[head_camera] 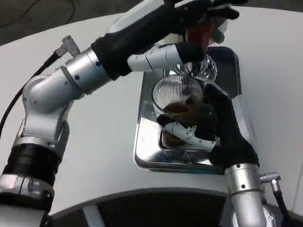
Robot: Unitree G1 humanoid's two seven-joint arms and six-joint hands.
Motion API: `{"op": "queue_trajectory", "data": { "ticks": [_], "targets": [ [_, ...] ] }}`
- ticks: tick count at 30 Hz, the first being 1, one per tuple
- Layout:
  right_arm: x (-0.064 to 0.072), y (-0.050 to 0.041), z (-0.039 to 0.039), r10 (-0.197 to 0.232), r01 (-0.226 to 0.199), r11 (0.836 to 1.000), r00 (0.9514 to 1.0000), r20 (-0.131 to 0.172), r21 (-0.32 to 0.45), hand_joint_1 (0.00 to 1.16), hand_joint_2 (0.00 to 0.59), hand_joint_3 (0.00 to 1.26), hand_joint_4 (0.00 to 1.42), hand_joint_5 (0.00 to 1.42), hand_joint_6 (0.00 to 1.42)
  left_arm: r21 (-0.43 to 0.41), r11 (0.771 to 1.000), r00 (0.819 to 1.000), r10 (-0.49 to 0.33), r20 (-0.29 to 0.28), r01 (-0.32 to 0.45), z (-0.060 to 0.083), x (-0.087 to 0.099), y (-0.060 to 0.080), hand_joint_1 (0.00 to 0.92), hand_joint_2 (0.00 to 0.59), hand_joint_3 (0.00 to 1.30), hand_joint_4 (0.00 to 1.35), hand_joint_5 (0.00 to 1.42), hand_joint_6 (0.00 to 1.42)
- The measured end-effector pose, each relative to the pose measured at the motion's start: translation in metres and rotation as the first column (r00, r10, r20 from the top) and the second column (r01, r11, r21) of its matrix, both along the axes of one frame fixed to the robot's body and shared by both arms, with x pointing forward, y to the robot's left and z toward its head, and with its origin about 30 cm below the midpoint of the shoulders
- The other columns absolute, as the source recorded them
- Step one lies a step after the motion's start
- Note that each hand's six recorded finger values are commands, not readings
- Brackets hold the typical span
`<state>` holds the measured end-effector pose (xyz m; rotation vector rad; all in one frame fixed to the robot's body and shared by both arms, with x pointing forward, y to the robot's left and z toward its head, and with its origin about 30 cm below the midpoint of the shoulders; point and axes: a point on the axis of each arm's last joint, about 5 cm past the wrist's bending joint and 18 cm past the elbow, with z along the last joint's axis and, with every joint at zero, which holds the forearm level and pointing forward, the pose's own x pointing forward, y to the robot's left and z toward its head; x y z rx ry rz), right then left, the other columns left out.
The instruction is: Grasp the cup under the faucet to collect the drink, then remove the cup.
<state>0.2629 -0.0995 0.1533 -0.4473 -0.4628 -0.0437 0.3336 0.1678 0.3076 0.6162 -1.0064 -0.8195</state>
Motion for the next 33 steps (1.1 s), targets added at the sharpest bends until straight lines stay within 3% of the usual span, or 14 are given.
{"op": "queue_trajectory", "data": {
  "ticks": [9,18,23,33],
  "targets": [
    [-0.003,0.0005,0.0003,-0.028,0.028,1.000,0.9995,0.013,0.005,0.81,0.254,0.43,0.54,0.59,0.62,-0.078,0.996,0.998,-0.031,0.045,0.035,0.008,-0.007,0.004,0.000,0.079,0.13,0.16,0.24,0.19],
    [-0.007,-0.0029,-0.0009,-0.092,0.091,0.995,0.9953,0.029,0.035,0.81,0.240,0.51,0.60,0.69,0.76,-0.106,0.993,0.997,-0.041,0.063,0.048,0.008,-0.018,0.015,0.000,0.082,0.17,0.23,0.30,0.25],
    [-0.008,-0.0050,-0.0011,-0.120,0.118,0.992,0.9921,0.037,0.049,0.83,0.225,0.53,0.64,0.75,0.85,-0.119,0.993,0.999,-0.021,0.039,0.026,0.001,-0.023,0.028,0.000,0.087,0.18,0.24,0.31,0.26],
    [-0.010,-0.0061,-0.0012,-0.129,0.127,0.989,0.9910,0.035,0.070,0.83,0.203,0.59,0.72,0.85,0.98,-0.098,0.993,0.998,0.060,-0.025,-0.062,-0.017,-0.035,0.056,0.000,0.089,0.19,0.26,0.32,0.29]
  ]
}}
